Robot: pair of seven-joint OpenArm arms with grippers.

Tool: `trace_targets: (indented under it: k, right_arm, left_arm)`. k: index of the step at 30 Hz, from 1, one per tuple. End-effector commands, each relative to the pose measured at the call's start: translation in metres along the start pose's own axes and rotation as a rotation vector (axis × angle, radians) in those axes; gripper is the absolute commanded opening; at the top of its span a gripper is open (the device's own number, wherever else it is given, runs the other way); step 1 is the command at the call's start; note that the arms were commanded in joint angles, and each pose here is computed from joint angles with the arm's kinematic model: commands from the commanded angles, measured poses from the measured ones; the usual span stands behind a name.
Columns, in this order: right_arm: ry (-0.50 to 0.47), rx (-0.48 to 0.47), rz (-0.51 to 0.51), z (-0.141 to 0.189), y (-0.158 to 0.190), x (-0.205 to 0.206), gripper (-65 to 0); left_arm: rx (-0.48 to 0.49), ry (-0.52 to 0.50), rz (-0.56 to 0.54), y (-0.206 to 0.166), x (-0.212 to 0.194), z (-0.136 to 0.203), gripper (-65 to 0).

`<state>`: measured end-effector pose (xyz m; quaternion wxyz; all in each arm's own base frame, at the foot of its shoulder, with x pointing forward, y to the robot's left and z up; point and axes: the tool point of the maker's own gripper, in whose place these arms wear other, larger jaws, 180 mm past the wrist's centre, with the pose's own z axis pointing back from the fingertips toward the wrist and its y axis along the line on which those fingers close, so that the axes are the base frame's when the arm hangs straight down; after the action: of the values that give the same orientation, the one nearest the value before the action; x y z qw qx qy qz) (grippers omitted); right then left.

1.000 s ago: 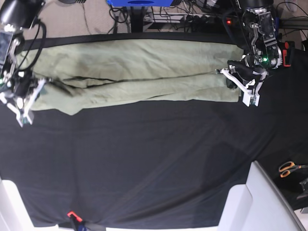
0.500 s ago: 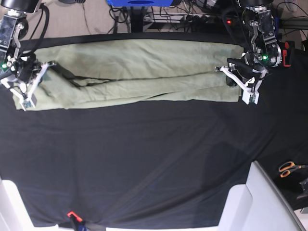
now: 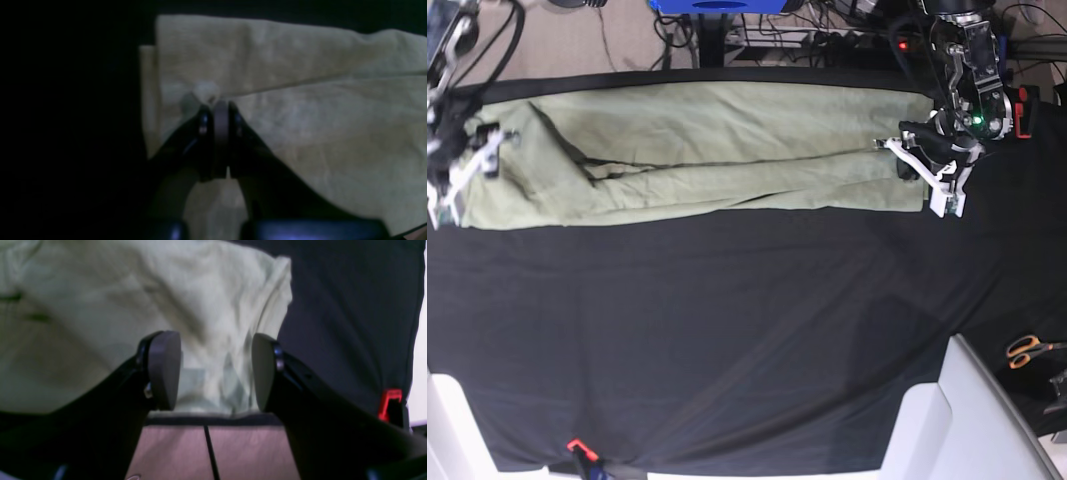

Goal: Fold the T-shirt properly
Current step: 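Release the hem and regrasp the folded edge with both grippers, then pull the folded shirt's end with the left gripper to straighten it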

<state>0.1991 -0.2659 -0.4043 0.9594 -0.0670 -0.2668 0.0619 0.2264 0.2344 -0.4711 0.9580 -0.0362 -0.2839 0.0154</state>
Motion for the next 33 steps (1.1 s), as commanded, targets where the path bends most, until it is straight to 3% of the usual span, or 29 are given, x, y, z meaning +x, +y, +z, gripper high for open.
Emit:
trace_targets:
  k: [1, 6, 16, 22, 24, 28, 33]
  right_arm:
    - [-0.020, 0.003, 0.004, 0.004, 0.002, 0.003, -32.3]
    - [-0.024, 0.053, -0.045, -0.005, 0.021, -0.010, -32.3]
    - [-0.040, 0.061, -0.047, -0.007, 0.024, -0.009, -32.3]
    - [-0.041, 0.066, -0.050, -0.008, 0.026, -0.009, -32.3]
    - [-0.041, 0.066, -0.050, -0.008, 0.026, -0.009, -32.3]
    - [-0.039, 0.066, -0.050, -0.008, 0.026, -0.009, -32.3]
    - [-0.023, 0.068, -0.049, -0.007, 0.027, -0.017, -32.3]
  left_arm:
    - [0.007, -0.038, -0.013, 0.004, 0.012, 0.004, -65.0]
    - [0.007, -0.031, -0.010, 0.004, 0.010, 0.003, -65.0]
    - [0.010, -0.027, -0.009, 0.005, 0.007, 0.005, -63.0]
    - [0.021, -0.080, -0.049, 0.005, 0.019, 0.024, -11.5]
    - [0.026, -0.108, -0.069, 0.003, 0.027, 0.033, -1.2]
    - [0.035, -0.159, 0.035, 0.020, 0.030, 0.047, 0.0]
    - [-0.076, -0.131, 0.228, 0.042, -0.005, 0.035, 0.0]
